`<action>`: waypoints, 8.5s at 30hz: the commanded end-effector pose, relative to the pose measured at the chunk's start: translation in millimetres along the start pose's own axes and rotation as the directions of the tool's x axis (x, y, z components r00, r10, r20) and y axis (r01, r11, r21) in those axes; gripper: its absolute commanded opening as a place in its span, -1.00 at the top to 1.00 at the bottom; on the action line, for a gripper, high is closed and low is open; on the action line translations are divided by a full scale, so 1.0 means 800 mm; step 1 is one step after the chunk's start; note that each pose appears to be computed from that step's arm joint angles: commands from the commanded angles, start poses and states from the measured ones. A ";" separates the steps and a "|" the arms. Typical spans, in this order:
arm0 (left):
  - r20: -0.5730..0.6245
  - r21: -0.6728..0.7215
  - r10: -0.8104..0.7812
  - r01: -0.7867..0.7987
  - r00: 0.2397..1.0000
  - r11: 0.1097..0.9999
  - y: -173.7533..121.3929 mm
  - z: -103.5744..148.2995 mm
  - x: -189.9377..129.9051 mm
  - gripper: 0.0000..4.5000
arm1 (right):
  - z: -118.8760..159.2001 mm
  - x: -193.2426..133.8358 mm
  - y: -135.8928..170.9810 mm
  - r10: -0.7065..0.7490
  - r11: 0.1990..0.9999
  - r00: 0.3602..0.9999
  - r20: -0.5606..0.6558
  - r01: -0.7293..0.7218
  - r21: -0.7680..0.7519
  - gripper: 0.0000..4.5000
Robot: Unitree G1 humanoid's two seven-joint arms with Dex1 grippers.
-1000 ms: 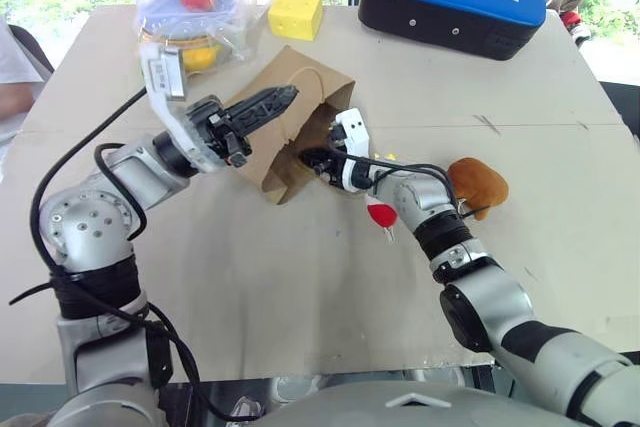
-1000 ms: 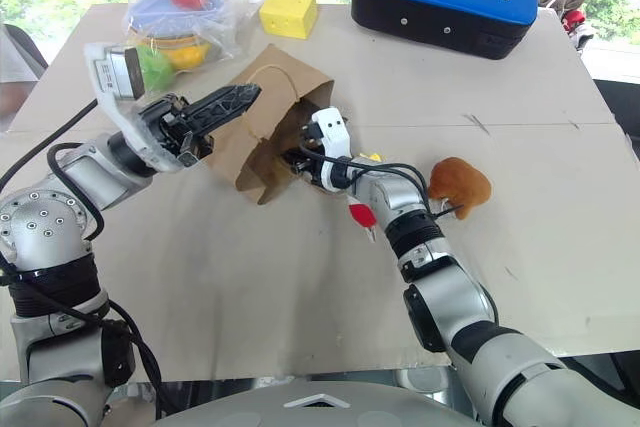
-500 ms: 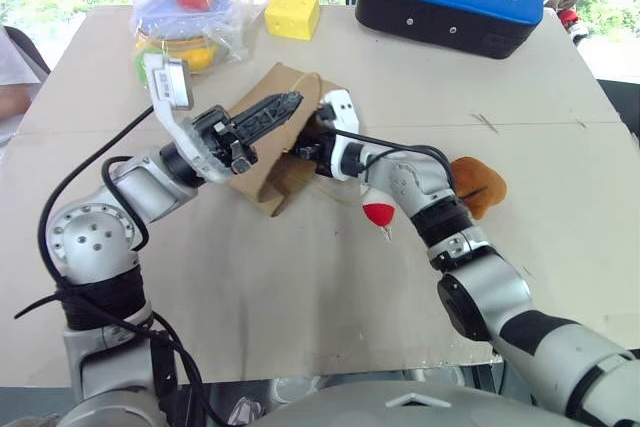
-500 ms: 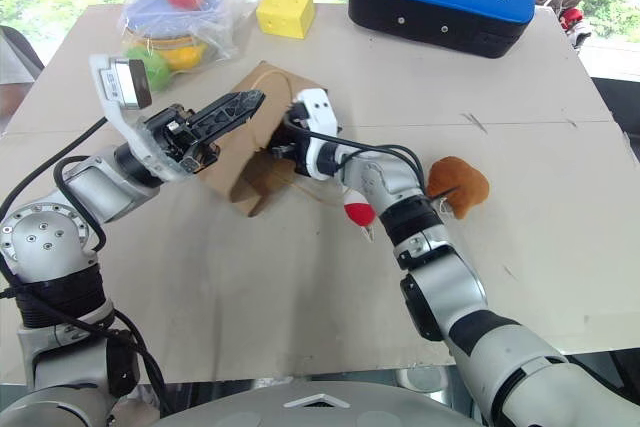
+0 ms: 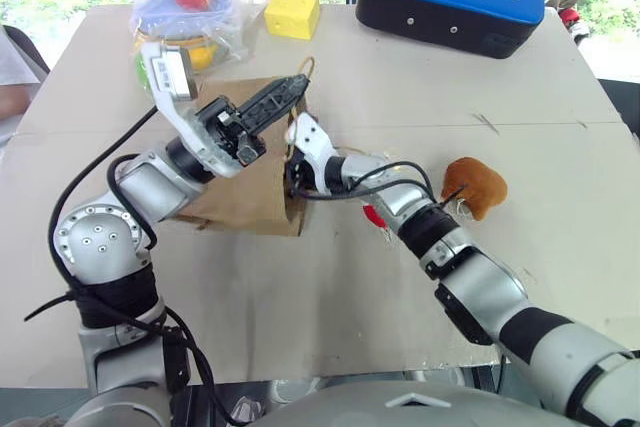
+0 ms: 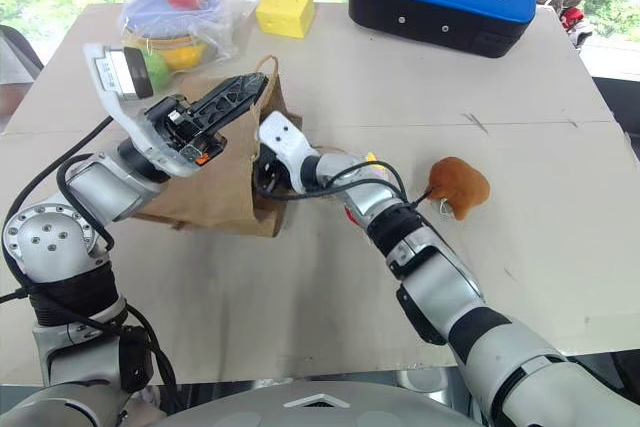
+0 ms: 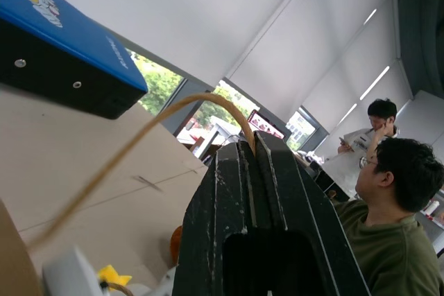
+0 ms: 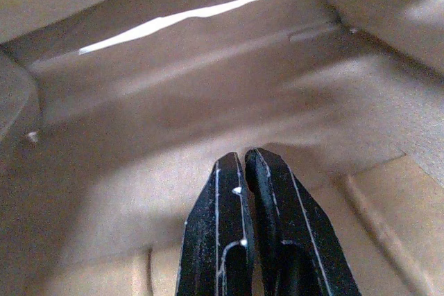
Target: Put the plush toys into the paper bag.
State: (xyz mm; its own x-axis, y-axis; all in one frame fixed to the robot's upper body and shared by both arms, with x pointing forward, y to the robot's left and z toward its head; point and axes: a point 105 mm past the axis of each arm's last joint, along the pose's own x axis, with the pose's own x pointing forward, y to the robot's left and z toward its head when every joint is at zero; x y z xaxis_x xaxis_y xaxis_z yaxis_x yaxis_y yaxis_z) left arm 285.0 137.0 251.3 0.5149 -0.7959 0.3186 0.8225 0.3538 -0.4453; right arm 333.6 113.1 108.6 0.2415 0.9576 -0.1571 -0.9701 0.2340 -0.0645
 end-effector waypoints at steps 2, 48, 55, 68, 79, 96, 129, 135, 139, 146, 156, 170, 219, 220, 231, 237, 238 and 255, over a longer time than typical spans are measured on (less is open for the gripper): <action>0.033 0.054 -0.064 0.063 0.997 0.997 -0.019 0.012 0.010 1.00 | -0.007 0.021 0.041 0.112 0.992 0.994 -0.008 -0.112 -0.056 0.99; -0.152 0.363 0.106 -0.045 0.983 0.931 0.006 0.024 -0.017 1.00 | 0.002 0.023 0.033 -0.039 0.975 0.994 0.098 0.016 0.222 1.00; -0.004 0.303 0.147 -0.139 0.989 0.943 0.018 0.052 -0.023 1.00 | 0.007 0.020 0.034 -0.025 0.962 0.992 0.126 -0.010 0.271 1.00; 0.101 0.288 0.393 -0.405 0.914 0.868 0.065 0.072 -0.041 1.00 | 0.000 0.023 0.043 -0.009 0.997 0.997 0.083 0.003 0.075 1.00; -0.193 0.124 -0.123 0.149 0.973 0.981 -0.066 0.006 -0.014 1.00 | -0.036 0.021 0.018 -0.140 0.983 0.986 -0.091 0.149 0.103 1.00; -0.149 0.140 0.077 -0.056 0.986 0.989 -0.025 0.050 -0.080 1.00 | -0.034 0.021 0.020 -0.126 0.970 0.989 -0.072 0.138 0.201 1.00; -0.083 0.609 0.099 -0.028 0.992 0.793 0.024 0.107 0.002 1.00 | 0.037 -0.004 -0.038 -0.303 0.951 0.950 0.077 0.296 0.084 1.00; -0.187 0.696 0.127 0.041 0.974 0.717 0.063 0.081 0.015 1.00 | 0.078 -0.065 -0.020 -0.240 0.961 0.948 0.211 0.201 0.188 0.04; -0.208 0.656 0.041 0.108 0.977 0.747 0.060 0.079 0.017 1.00 | 0.105 -0.110 -0.022 -0.315 0.945 0.912 0.264 0.278 0.170 -0.75; -0.214 0.668 0.021 0.131 0.976 0.732 0.063 0.082 0.003 1.00 | 0.137 -0.175 -0.032 -0.440 0.892 0.839 0.320 0.448 0.053 -0.94; -0.350 0.759 0.035 0.262 0.936 0.596 0.070 0.106 -0.010 1.00 | 0.074 -0.232 -0.024 -0.495 0.868 0.869 0.029 0.495 -0.042 -0.94; -0.390 0.777 -0.054 0.360 0.919 0.517 0.049 0.112 0.019 1.00 | -0.058 -0.235 -0.035 -0.493 0.827 0.751 -0.439 0.562 0.032 -0.72; -0.031 0.400 -0.079 0.085 0.996 0.913 0.013 0.014 0.035 1.00 | 0.032 -0.085 -0.049 -0.249 0.968 0.965 0.086 0.246 0.049 -0.39; -0.033 0.399 -0.067 0.075 0.997 0.914 0.017 0.014 0.033 1.00 | 0.033 -0.093 -0.049 -0.262 0.965 0.961 0.094 0.258 0.051 -0.39; -0.028 0.389 -0.045 0.052 0.999 0.920 0.032 0.021 0.031 1.00 | 0.079 -0.219 -0.029 -0.427 0.904 0.886 0.180 0.422 0.067 -0.51; -0.035 0.386 -0.072 0.080 0.997 0.919 0.028 0.018 0.041 1.00 | 0.078 -0.316 -0.027 -0.631 0.775 0.774 0.052 0.632 0.003 -0.98; -0.036 0.385 -0.076 0.084 0.996 0.919 0.027 0.018 0.043 1.00 | 0.075 -0.325 -0.025 -0.646 0.763 0.763 0.023 0.646 -0.005 -0.98; -0.038 0.392 -0.097 0.104 0.995 0.914 0.020 0.015 0.054 1.00 | -0.027 -0.380 -0.046 -0.713 0.674 0.623 -0.322 0.735 -0.071 0.29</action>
State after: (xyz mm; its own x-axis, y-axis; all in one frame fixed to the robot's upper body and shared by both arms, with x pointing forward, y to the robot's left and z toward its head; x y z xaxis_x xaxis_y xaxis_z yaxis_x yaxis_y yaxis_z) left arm 329.7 115.7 252.6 0.4516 -0.8413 0.2972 0.8913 0.4405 -0.1075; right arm 293.7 -197.7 109.5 0.8109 0.3253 -0.4865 -0.4583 0.8699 -0.1822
